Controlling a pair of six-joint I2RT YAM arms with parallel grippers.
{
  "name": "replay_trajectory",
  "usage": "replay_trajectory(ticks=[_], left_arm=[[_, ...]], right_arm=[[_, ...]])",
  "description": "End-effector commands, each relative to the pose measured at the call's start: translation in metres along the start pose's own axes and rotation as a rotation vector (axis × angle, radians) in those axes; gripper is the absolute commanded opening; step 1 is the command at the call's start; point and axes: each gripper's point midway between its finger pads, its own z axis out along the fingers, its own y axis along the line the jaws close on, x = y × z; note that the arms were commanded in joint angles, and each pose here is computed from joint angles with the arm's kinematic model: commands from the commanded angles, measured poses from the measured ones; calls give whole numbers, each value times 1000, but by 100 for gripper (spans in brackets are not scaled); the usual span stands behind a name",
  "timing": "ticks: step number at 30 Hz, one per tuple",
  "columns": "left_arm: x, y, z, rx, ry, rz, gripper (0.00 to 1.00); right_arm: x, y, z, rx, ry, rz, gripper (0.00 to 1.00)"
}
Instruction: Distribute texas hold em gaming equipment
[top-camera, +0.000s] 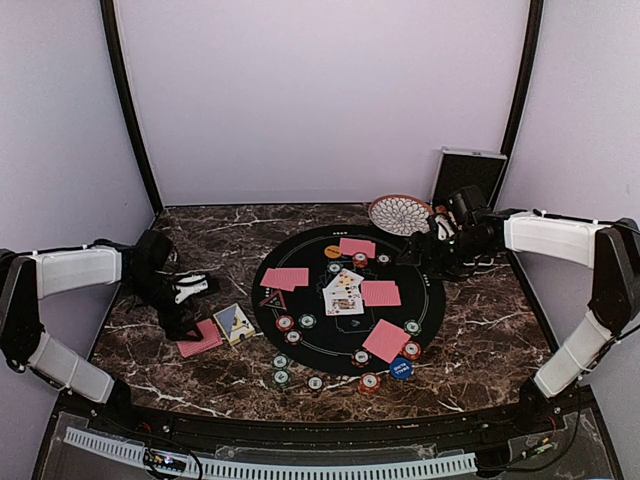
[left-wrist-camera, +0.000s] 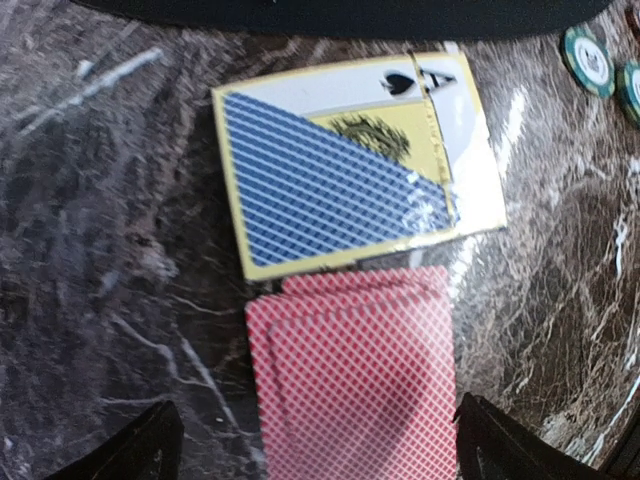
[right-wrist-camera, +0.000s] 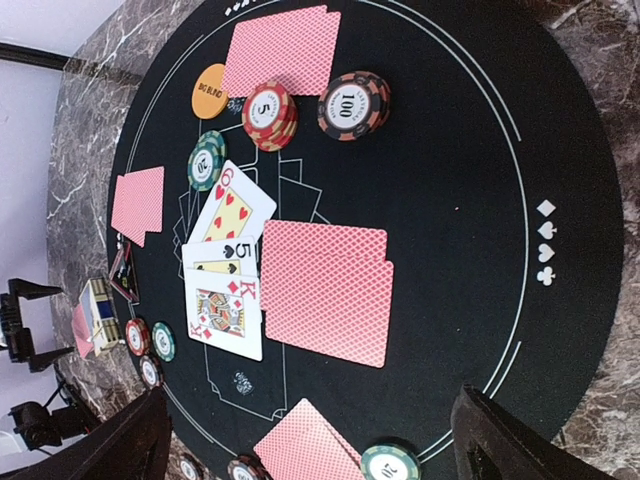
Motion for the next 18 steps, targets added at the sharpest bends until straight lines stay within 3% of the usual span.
replay_trajectory(ticks=[1,7,11,16,18], left_arm=[[-34,16,-28,-56,-97,-72,99],[-69,73,-58,-261,-255,-173,99],[-81,106,-71,-371,-383,-259,99],[-74,139,-80,-528,-501,-377,99],[-73,146,-78,-558,-534,-392,99]], right_arm=[[-18,6,-18,30,-95,-56,99],[-44,-16,-44,177,-285,-81,99],[-64,-47,-87,353,-547,-75,99],[-72,-76,-139,527,-876,-177,99],[-66,-91,-153,604,-956,-178,99]])
